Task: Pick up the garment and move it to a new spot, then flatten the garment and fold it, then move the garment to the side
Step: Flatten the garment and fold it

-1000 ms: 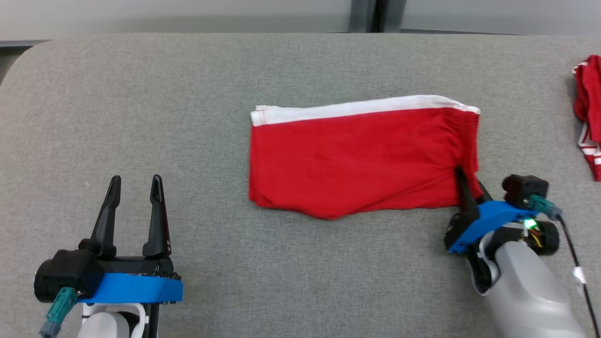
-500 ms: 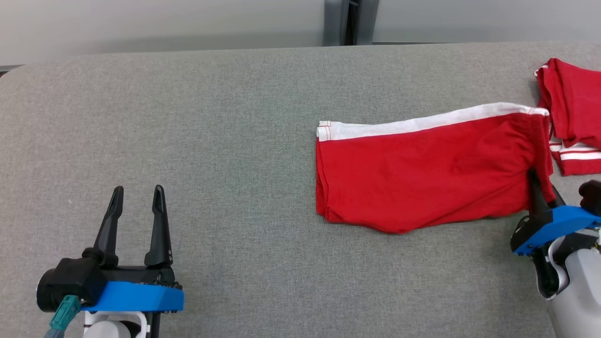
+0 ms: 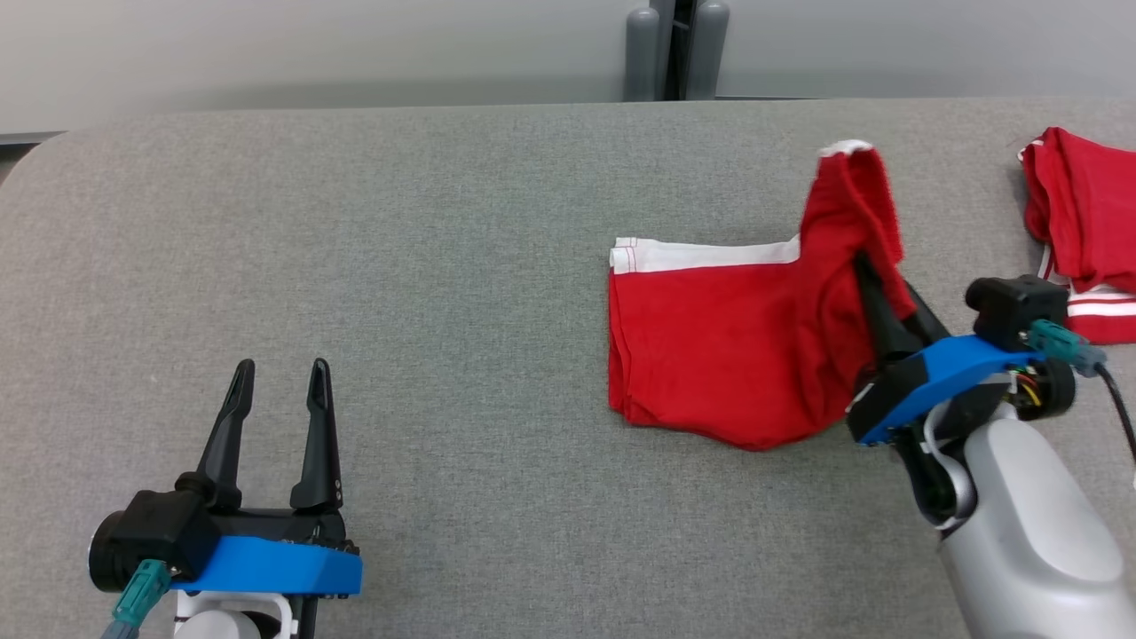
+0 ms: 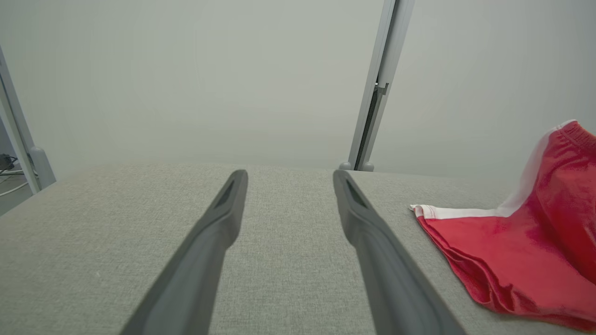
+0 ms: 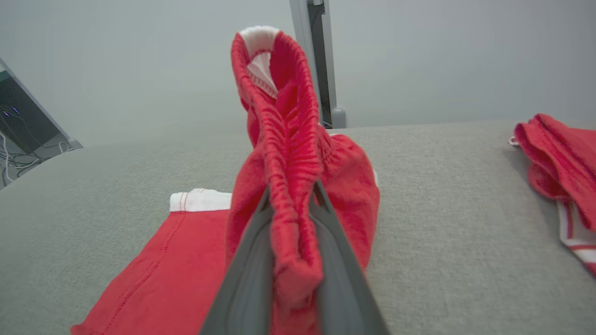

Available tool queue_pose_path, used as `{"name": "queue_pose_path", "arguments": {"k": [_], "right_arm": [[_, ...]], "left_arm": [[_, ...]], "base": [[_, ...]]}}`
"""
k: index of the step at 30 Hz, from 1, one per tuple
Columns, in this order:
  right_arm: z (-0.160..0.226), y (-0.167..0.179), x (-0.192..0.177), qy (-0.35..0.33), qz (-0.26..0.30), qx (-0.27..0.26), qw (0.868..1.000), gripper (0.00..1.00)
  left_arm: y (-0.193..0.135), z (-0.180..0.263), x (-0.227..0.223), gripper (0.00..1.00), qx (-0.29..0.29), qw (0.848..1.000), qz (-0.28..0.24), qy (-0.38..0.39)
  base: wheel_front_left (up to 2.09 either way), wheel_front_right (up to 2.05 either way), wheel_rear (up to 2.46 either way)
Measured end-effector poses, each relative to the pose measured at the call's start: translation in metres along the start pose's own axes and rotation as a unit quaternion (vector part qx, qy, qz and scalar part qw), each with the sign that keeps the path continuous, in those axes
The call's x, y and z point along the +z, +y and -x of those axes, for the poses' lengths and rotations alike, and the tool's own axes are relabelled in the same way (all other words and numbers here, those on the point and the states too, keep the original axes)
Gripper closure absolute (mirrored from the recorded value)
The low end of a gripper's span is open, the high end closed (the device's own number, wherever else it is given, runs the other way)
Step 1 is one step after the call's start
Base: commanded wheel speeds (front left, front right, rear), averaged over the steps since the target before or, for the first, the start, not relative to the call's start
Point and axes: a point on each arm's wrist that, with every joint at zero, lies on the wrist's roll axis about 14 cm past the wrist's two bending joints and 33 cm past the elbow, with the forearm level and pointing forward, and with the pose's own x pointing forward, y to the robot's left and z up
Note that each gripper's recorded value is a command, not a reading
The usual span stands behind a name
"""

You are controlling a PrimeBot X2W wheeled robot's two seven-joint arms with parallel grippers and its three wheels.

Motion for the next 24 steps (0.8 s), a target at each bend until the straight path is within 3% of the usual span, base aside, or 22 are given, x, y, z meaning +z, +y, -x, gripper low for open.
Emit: {"name": "queue_pose_path", "arguments": {"k": [10, 17, 18, 19, 20, 24], "right_arm": [[-0.011, 0.080, -0.014, 0.027, 0.006, 0.095, 0.995, 1.00], [-0.013, 0.108, -0.045, 0.065, 0.003, 0.123, 0.990, 1.00], [-0.013, 0.110, -0.049, 0.069, 0.001, 0.124, 0.990, 0.81], [-0.013, 0.110, -0.053, 0.072, 0.001, 0.124, 0.990, 0.51], [-0.013, 0.111, -0.055, 0.073, 0.003, 0.125, 0.989, 0.00], [-0.012, 0.115, -0.050, 0.049, 0.002, 0.130, 0.990, 0.00]], "left_arm": [[0.007, 0.005, -0.003, 0.00, 0.014, 1.000, 0.005, 0.006], [0.011, 0.002, -0.006, 0.00, 0.021, 1.000, 0.009, 0.009], [0.011, 0.002, -0.006, 0.00, 0.022, 1.000, 0.009, 0.009], [0.011, 0.002, -0.007, 0.00, 0.022, 1.000, 0.009, 0.010], [0.011, 0.001, -0.007, 0.00, 0.023, 1.000, 0.010, 0.010], [0.009, 0.000, -0.008, 0.00, 0.021, 1.000, 0.013, 0.010]], "base": [[0.00, 0.00, 0.00], [0.00, 0.00, 0.00], [0.00, 0.00, 0.00], [0.00, 0.00, 0.00], [0.00, 0.00, 0.00], [0.00, 0.00, 0.00]]}}
